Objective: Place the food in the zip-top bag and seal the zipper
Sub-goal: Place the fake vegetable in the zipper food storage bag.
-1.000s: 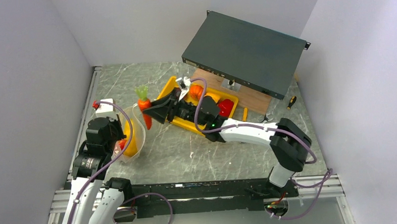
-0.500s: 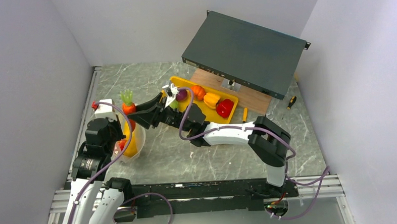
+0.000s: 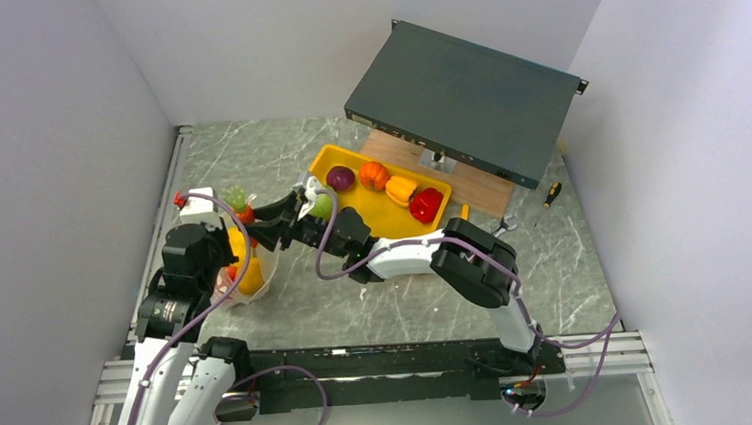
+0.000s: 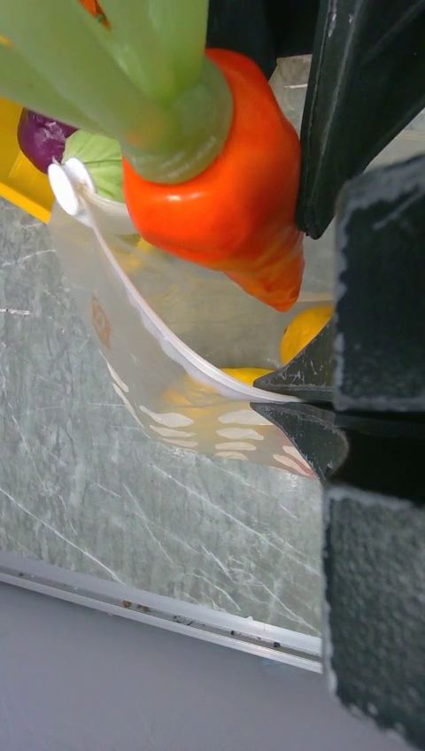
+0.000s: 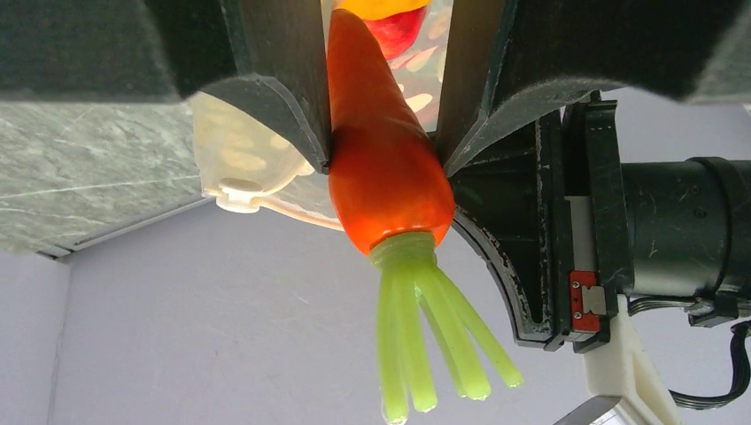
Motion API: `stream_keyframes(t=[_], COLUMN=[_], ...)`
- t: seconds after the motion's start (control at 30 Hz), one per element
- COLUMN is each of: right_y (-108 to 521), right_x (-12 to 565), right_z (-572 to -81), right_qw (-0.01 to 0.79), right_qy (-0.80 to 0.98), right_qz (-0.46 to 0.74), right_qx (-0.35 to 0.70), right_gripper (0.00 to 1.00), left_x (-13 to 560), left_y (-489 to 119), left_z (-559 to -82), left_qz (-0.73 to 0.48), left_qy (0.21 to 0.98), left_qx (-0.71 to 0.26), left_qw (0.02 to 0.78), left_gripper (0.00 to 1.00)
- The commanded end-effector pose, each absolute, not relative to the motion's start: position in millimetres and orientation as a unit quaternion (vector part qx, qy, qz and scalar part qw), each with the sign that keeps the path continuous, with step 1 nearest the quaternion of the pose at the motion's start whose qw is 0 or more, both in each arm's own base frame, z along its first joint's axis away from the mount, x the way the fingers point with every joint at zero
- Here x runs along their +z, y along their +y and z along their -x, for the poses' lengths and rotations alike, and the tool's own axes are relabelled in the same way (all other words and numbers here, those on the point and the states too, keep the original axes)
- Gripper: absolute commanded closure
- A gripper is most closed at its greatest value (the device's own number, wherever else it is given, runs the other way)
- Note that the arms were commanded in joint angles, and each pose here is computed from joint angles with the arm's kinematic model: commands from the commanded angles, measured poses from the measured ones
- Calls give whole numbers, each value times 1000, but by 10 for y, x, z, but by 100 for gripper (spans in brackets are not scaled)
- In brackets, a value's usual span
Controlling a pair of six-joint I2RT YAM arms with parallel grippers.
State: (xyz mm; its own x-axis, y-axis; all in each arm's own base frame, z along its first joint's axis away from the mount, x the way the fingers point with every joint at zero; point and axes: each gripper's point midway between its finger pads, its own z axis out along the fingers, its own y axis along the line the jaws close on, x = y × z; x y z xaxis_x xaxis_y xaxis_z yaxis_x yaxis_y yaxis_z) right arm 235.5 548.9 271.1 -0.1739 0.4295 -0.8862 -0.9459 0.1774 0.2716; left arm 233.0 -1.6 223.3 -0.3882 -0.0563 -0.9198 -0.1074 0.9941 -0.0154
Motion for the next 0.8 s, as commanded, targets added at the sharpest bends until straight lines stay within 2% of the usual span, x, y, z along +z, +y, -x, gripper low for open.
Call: stream_keyframes(t=[0.0, 0.07, 0.3, 0.53, 0.77], right_y=[5475, 5505, 5483, 5296, 5008], right_x=[3068, 2966, 2827, 2954, 2843], right_z=[-2390, -2462, -2478, -2438, -2462], right_qw=[634, 633, 618, 608, 568], right_qy=[438, 460, 494, 521, 624], right_qz=[258, 259, 262, 254, 260], right_qx=[583, 566, 553, 542, 469], right_gripper=[61, 50, 25, 22, 21], left_x=[2316, 2306, 2296, 2282, 2262], left_y=[-12, -9, -25, -25, -37], left_z=[-2388, -2390, -2403, -2408, -2424], left_qz=[51, 51, 49, 48, 46], left_qy=[822, 823, 825, 826, 829], left_qx=[25, 26, 23, 24, 23], left_qw=[567, 565, 563, 562, 558], left_gripper=[100, 100, 100, 100, 100])
